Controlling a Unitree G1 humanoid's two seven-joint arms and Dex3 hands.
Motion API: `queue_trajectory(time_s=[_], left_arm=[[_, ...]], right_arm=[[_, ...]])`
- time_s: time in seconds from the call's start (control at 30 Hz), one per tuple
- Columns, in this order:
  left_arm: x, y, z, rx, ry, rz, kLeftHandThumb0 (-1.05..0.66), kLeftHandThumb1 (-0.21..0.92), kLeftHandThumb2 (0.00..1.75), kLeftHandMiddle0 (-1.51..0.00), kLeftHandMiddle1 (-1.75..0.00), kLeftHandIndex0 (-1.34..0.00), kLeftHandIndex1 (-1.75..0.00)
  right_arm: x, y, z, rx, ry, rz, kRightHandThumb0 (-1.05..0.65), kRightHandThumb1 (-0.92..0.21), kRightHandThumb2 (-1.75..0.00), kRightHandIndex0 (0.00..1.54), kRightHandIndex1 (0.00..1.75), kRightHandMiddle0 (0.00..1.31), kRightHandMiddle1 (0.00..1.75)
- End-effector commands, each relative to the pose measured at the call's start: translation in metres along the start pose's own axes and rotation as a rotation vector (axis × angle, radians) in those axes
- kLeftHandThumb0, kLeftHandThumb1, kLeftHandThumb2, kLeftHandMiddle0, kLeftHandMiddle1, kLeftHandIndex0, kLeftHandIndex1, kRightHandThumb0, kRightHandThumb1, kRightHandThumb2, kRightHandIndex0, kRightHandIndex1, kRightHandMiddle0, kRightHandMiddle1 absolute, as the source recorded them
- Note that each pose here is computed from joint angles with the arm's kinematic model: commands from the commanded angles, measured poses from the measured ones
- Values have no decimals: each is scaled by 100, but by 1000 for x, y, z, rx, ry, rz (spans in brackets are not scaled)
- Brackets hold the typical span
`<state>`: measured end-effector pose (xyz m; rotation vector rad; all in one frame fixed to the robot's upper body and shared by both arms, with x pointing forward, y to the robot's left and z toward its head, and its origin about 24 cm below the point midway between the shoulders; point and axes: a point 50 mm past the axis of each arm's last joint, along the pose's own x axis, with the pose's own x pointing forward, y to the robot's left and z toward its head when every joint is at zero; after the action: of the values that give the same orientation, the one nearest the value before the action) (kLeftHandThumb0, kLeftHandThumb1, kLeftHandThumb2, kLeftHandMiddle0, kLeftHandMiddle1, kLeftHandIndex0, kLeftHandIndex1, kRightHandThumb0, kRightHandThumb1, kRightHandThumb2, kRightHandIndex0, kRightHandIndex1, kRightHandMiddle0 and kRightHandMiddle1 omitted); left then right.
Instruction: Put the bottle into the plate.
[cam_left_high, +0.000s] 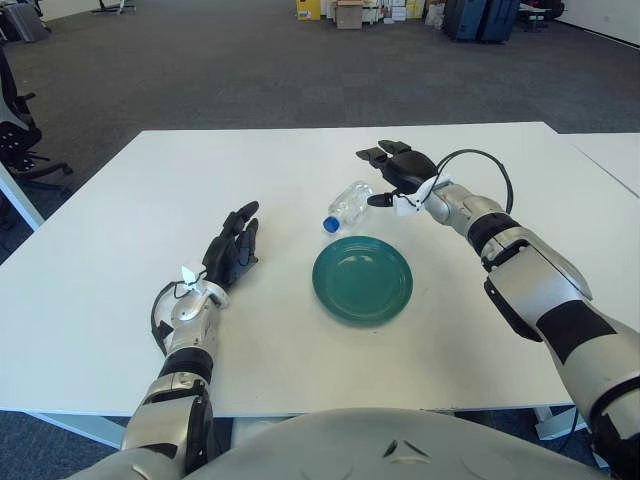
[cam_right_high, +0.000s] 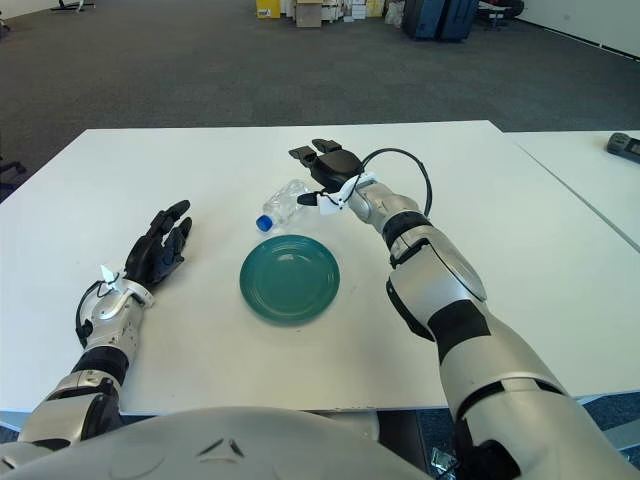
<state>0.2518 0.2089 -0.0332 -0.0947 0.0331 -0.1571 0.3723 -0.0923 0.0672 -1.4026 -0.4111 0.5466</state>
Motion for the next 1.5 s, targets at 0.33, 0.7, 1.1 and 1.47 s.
queue_trajectory(time_s=[0.33, 0.7, 1.1, 1.47], left_arm=[[-12, -8, -10, -13, 3, 97, -80, 92, 73, -40, -6, 0, -73], [-15, -10, -9, -35, -21, 103, -80, 92, 79, -47, -8, 0, -74], [-19, -14, -7, -69, -46, 94, -79, 92, 80, -52, -10, 0, -78], [-25, -14, -2, -80, -69, 93, -81, 92, 77, -57, -13, 0, -85]], right_arm=[[7, 14, 18, 1, 8, -6, -96, -92, -60, 20, 2, 0, 57], [9, 22, 28, 8, 8, -15, -86, -92, -44, 26, 3, 0, 64], [9, 32, 34, 3, 17, -16, -80, -92, -40, 31, 3, 0, 67], [3, 50, 40, 70, 48, 11, -80, -92, -43, 35, 3, 0, 75]])
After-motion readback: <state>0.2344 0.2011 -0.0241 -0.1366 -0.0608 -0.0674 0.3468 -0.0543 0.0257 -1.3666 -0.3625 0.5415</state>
